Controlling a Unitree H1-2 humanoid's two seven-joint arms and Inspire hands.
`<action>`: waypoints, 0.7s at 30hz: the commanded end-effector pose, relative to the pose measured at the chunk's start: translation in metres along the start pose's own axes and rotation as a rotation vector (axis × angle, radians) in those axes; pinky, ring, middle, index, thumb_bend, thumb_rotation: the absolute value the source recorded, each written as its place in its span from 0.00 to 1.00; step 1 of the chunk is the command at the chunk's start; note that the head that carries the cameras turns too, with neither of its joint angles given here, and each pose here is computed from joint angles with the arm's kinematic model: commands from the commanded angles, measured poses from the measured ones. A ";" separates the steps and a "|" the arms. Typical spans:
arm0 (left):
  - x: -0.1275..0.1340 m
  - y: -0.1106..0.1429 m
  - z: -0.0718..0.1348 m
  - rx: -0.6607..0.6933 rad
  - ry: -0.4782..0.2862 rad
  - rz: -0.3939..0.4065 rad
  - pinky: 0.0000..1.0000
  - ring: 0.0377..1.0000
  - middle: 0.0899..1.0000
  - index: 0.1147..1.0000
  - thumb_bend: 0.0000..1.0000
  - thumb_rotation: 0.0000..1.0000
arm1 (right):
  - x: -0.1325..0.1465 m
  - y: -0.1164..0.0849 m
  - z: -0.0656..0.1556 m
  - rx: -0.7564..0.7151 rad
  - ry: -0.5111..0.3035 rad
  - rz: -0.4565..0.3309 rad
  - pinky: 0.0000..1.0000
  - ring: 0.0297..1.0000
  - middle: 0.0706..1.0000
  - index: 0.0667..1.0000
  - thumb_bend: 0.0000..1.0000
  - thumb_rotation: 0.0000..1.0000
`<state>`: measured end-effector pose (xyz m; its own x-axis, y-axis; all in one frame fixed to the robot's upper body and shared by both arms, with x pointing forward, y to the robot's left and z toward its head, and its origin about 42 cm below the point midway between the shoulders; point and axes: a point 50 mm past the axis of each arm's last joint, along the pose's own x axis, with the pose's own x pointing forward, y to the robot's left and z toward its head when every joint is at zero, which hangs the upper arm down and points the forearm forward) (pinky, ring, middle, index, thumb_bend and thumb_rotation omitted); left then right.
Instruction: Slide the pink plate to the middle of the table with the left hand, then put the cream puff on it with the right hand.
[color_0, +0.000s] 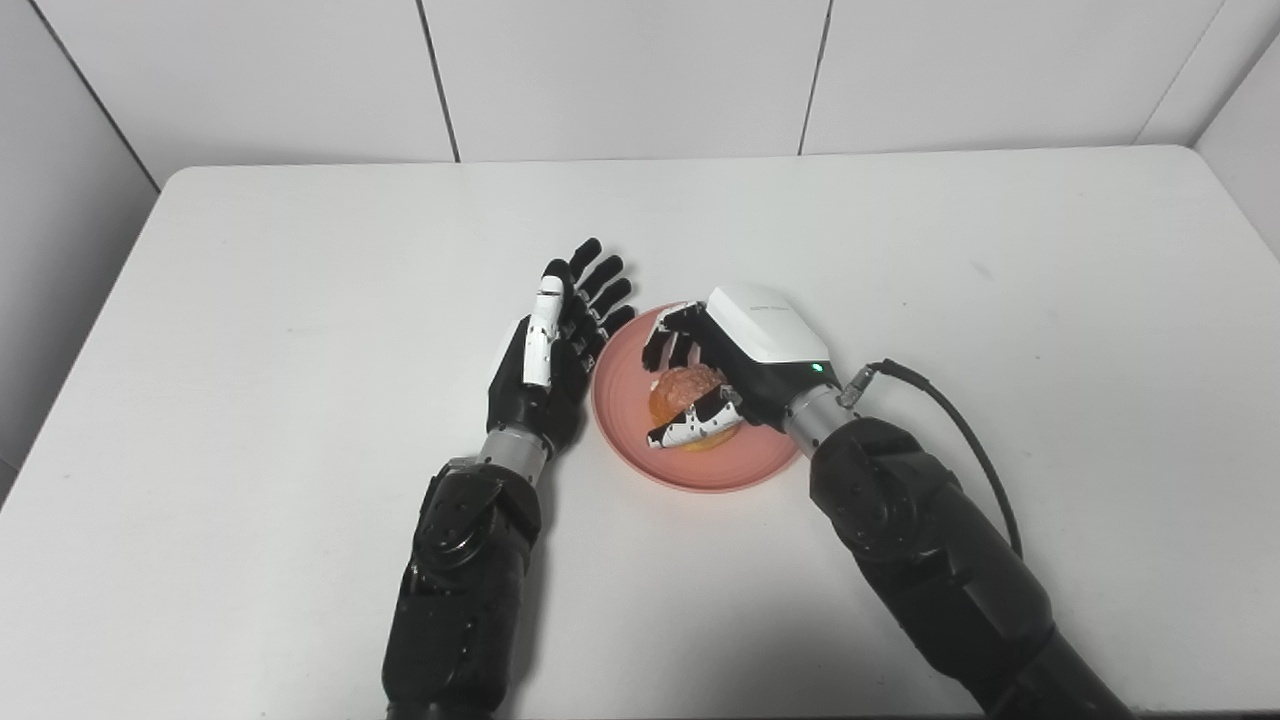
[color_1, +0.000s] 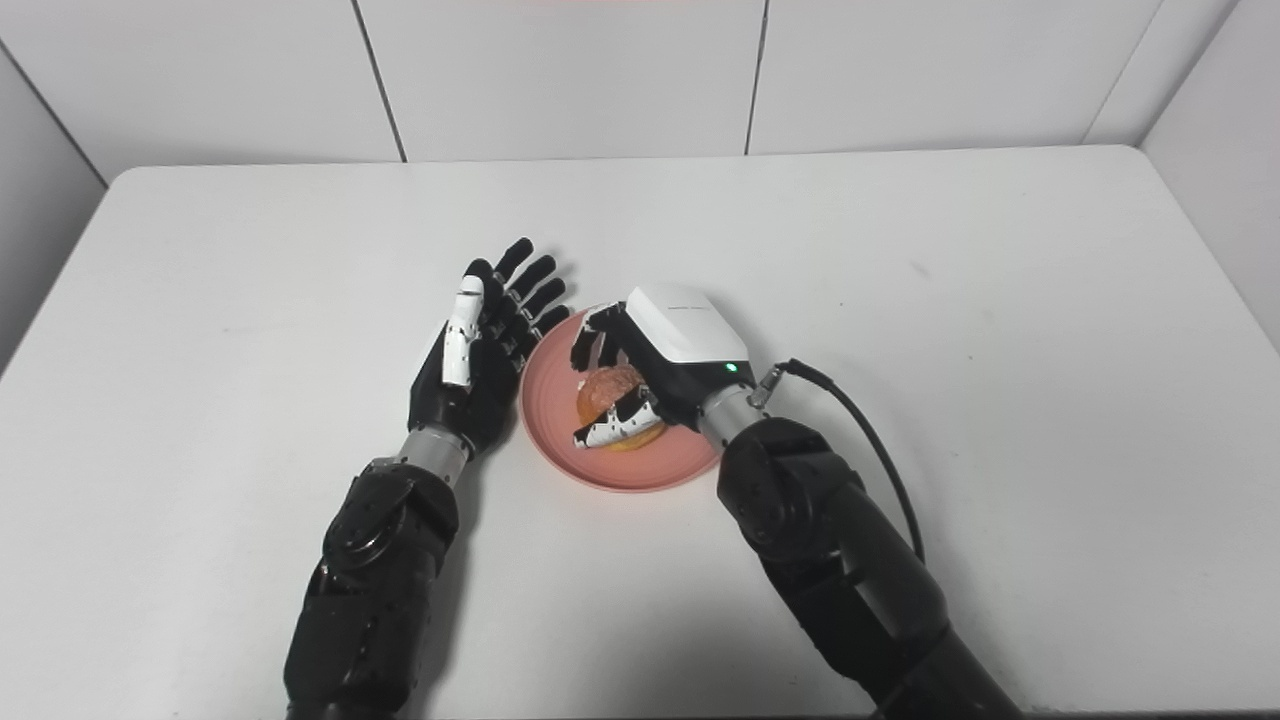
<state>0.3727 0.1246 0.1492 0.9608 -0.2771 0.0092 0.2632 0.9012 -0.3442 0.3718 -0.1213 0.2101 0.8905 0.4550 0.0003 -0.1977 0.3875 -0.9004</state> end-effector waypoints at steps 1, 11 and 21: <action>-0.009 0.007 -0.024 -0.013 0.120 0.049 0.90 0.91 0.91 0.90 0.40 1.00 | 0.003 -0.011 0.007 -0.042 -0.056 -0.044 0.15 0.21 0.43 0.45 0.53 0.00; -0.009 0.009 -0.023 -0.007 0.123 0.039 0.91 0.92 0.91 0.90 0.41 1.00 | -0.005 -0.016 0.003 -0.130 -0.064 -0.055 0.44 0.58 0.67 0.77 0.74 0.24; -0.009 0.010 -0.023 -0.014 0.132 0.038 0.91 0.93 0.93 0.92 0.40 1.00 | -0.015 -0.024 -0.006 -0.135 -0.065 -0.073 0.83 0.93 0.97 0.99 0.89 0.79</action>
<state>0.3728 0.1252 0.1490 0.9603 -0.2790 0.0079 0.2646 0.9012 -0.3433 0.3658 -0.1415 0.2111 0.8942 0.4476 0.0095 -0.1385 0.2967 -0.9449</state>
